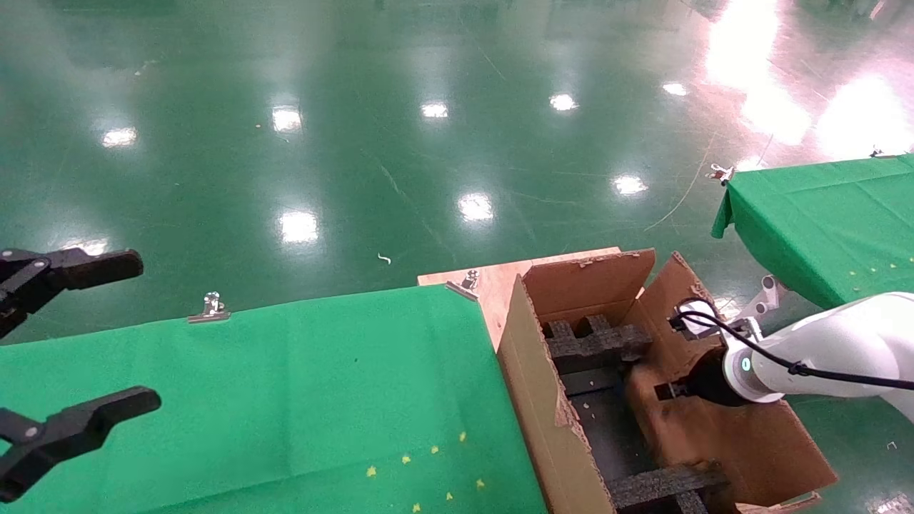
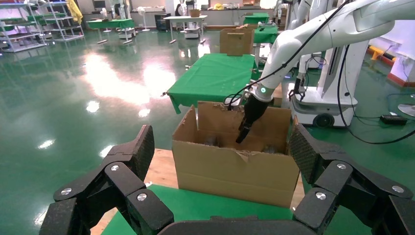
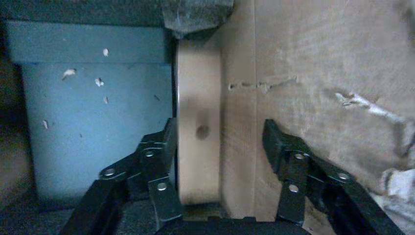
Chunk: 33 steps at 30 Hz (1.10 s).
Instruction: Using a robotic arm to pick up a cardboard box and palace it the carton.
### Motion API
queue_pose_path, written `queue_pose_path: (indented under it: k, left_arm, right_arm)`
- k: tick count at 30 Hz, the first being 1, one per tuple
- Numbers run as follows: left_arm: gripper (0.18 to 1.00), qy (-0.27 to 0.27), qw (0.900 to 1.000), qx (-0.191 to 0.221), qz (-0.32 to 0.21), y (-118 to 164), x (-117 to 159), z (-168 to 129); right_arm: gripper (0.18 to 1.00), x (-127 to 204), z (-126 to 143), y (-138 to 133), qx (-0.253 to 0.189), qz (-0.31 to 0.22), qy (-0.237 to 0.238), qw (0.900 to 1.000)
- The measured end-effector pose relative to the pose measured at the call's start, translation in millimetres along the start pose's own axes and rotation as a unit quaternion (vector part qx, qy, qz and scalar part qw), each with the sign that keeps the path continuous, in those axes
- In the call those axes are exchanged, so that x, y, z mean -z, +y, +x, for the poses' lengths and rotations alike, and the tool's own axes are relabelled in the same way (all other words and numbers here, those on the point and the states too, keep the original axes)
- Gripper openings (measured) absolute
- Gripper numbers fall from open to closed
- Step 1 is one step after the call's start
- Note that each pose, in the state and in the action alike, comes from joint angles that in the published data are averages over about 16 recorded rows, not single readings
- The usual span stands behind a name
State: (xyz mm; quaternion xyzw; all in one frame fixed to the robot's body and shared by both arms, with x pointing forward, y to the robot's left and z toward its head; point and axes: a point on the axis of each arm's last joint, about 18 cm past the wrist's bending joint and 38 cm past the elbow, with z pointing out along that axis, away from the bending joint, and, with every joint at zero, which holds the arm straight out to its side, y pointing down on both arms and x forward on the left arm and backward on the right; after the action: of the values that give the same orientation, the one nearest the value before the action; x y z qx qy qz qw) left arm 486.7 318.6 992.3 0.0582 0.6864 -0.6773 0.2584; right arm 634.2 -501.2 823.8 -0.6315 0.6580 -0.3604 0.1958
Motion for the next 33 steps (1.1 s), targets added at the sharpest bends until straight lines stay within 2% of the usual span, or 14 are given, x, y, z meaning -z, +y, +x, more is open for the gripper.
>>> queue_pose_path:
  k: [8, 14, 21, 28, 33]
  left_arm:
    - [1.001, 0.0, 1.0, 0.0, 0.0, 0, 0, 0]
    - [1.001, 0.0, 1.0, 0.0, 0.0, 0, 0, 0]
    - [1.001, 0.0, 1.0, 0.0, 0.0, 0, 0, 0]
    - [1.001, 0.0, 1.0, 0.0, 0.0, 0, 0, 0]
    - [1.001, 0.0, 1.0, 0.0, 0.0, 0, 0, 0]
  right_arm:
    - [0.733, 43, 0, -55, 0.004, 0.076, -0.023, 0.997]
    - [0.852, 99, -12, -105, 0.015, 0.15, -0.074, 0.986]
    - [0.939, 167, -32, -134, 0.025, 0.2, -0.173, 0.964]
    - [0.988, 217, -44, -136, 0.005, 0.204, -0.289, 0.935]
    - [0.998, 236, -46, -135, -0.017, 0.199, -0.347, 0.916]
